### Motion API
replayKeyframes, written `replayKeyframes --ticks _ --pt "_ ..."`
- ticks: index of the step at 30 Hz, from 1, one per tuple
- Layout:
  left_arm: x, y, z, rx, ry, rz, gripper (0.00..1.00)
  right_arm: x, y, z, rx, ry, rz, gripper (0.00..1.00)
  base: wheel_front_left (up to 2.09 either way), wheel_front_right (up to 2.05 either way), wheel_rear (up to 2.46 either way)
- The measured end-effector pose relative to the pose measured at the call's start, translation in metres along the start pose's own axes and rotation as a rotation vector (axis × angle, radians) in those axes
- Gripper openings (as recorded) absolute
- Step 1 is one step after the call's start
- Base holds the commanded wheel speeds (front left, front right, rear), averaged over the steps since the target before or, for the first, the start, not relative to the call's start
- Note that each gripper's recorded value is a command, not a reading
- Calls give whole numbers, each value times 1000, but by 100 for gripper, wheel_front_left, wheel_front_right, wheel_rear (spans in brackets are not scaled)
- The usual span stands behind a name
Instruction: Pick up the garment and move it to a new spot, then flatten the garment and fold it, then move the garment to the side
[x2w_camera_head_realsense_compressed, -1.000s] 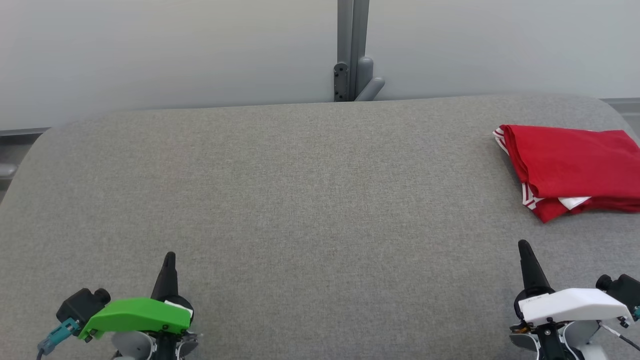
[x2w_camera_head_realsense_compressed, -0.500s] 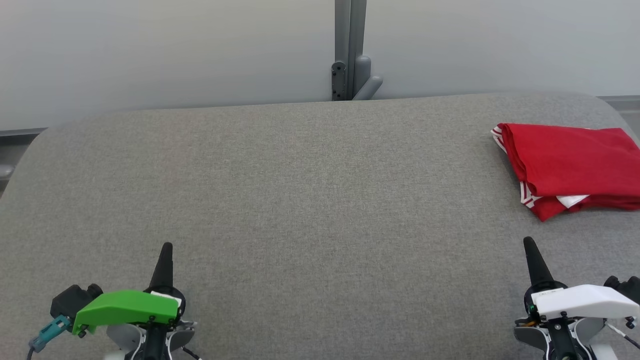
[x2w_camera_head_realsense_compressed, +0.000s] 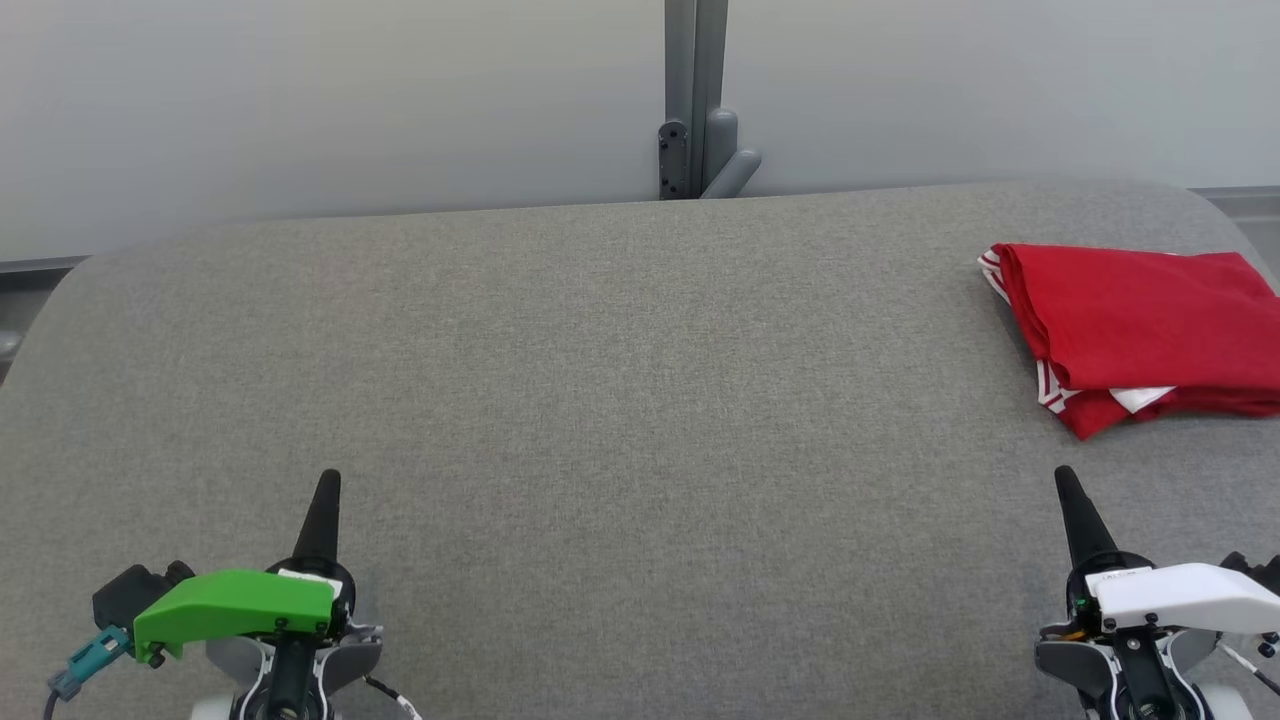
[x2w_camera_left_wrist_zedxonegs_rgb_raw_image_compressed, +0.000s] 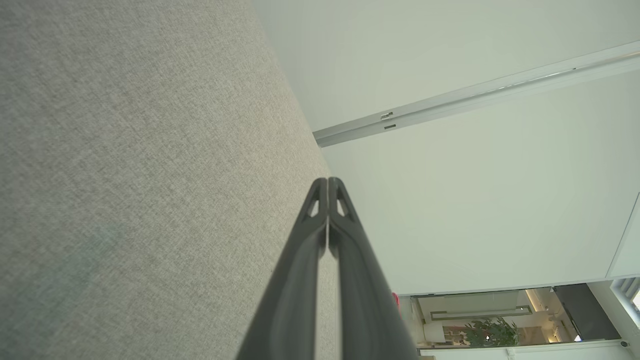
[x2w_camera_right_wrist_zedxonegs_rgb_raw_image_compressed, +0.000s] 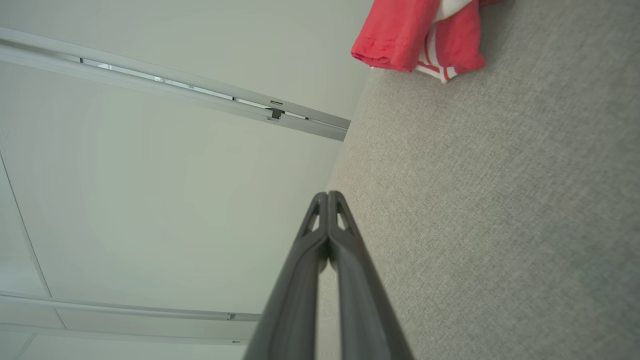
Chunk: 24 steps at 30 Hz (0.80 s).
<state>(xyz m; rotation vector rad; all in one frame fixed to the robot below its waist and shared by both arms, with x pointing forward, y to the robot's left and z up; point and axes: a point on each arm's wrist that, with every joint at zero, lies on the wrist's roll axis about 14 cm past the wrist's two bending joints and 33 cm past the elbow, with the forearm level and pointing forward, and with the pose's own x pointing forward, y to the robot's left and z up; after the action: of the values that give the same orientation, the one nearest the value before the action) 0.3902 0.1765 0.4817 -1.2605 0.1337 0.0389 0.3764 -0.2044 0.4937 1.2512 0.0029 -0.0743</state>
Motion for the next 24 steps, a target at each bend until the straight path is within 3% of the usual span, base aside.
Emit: replayKeyframes --ticks 24 --pt "9 -16 5 -178 12 -62 0 1 1 11 187 -20 9 0 0 0 0"
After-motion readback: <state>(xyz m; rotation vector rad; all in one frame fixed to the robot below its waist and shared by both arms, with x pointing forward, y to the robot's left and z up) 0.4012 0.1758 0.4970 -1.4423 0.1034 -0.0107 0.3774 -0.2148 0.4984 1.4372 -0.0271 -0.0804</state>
